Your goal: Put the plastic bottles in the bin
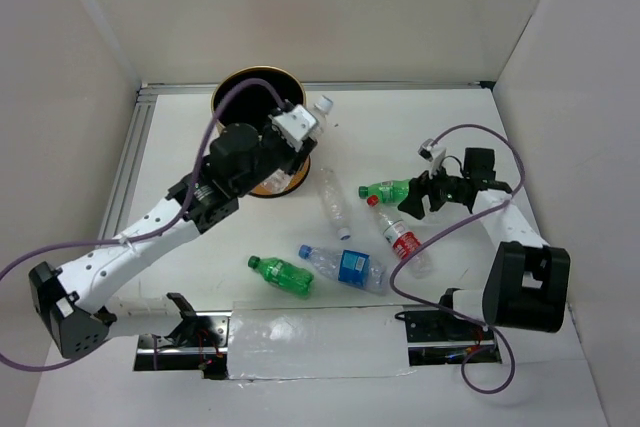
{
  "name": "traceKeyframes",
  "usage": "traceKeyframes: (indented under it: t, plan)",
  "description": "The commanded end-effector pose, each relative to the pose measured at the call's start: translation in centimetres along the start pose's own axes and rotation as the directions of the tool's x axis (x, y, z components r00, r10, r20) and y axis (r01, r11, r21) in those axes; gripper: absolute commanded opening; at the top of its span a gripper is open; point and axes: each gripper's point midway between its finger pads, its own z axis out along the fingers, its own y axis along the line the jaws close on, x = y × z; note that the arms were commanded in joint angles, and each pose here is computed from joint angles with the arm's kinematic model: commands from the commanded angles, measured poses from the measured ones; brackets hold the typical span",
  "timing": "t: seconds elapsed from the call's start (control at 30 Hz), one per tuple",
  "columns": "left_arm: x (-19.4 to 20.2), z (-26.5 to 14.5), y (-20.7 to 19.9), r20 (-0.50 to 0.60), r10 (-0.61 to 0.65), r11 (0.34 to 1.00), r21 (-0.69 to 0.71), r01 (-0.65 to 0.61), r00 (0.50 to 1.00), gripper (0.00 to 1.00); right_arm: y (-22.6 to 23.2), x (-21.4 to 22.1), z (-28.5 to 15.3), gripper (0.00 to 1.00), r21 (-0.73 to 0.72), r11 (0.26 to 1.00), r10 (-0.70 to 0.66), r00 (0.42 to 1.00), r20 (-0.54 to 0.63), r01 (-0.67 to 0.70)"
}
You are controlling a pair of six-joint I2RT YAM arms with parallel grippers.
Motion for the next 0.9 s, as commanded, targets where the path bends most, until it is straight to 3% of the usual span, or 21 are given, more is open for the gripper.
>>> traceKeyframes:
  t: [0.0,0.13,0.17,0.23,0.37,0.5,0.63,0.73,0.8,0.87]
  plan:
    - [-5.7,-0.5,3.9,0.214,-0.086,0.983,-0.141,0.118,0.973,0.00,-1.8,-2.0,0.6,0.91,0.106,0.994,-0.033,0.999,-0.043,0.037]
    - [-7.7,-0.2,10.7,0.347,-0.119,0.907,-0.342,0.244,0.930,0.02,-2.4,-4.1,1.5,0.98,0.143,0.985,-0.093,0.995,-0.042,0.098]
    - [-6.1,0.4,13.2,0.336,-0.135,0.856,-0.435,0.281,0.932,0.02,-2.2,-4.2,1.7,1.00,0.132,0.985,-0.102,0.994,-0.050,0.108]
    - [-7.0,-0.1,16.5,0.430,-0.169,0.793,-0.475,0.382,0.887,0.03,-2.4,-4.8,2.1,1.00,0.144,0.979,-0.134,0.989,-0.066,0.142]
    - [-9.4,-0.5,19.4,0.556,-0.247,0.754,-0.403,0.518,0.793,0.03,-1.9,-4.8,2.4,1.00,0.134,0.973,-0.177,0.980,-0.094,0.189]
    - [-10.7,-0.3,20.9,0.597,-0.314,0.752,-0.318,0.577,0.738,0.03,-1.5,-3.5,2.6,1.00,0.128,0.971,-0.187,0.975,-0.123,0.203]
    - [-10.6,-0.5,22.4,0.626,-0.426,0.718,-0.207,0.665,0.653,0.03,-1.0,-2.9,2.7,1.00,0.116,0.973,-0.187,0.974,-0.131,0.202]
    - [-9.1,0.1,23.9,0.624,-0.391,0.685,-0.293,0.667,0.676,0.05,-0.9,-2.5,2.7,1.00,0.116,0.972,-0.188,0.974,-0.130,0.203]
    - [-8.3,0.9,24.8,0.597,-0.330,0.686,-0.381,0.620,0.731,0.06,-0.6,-2.6,2.9,1.00,0.107,0.972,-0.194,0.972,-0.130,0.209]
    - [-4.9,3.3,25.6,0.502,-0.306,0.671,-0.489,0.557,0.809,0.10,-0.8,-2.6,3.0,1.00,0.126,0.967,-0.203,0.969,-0.139,0.221]
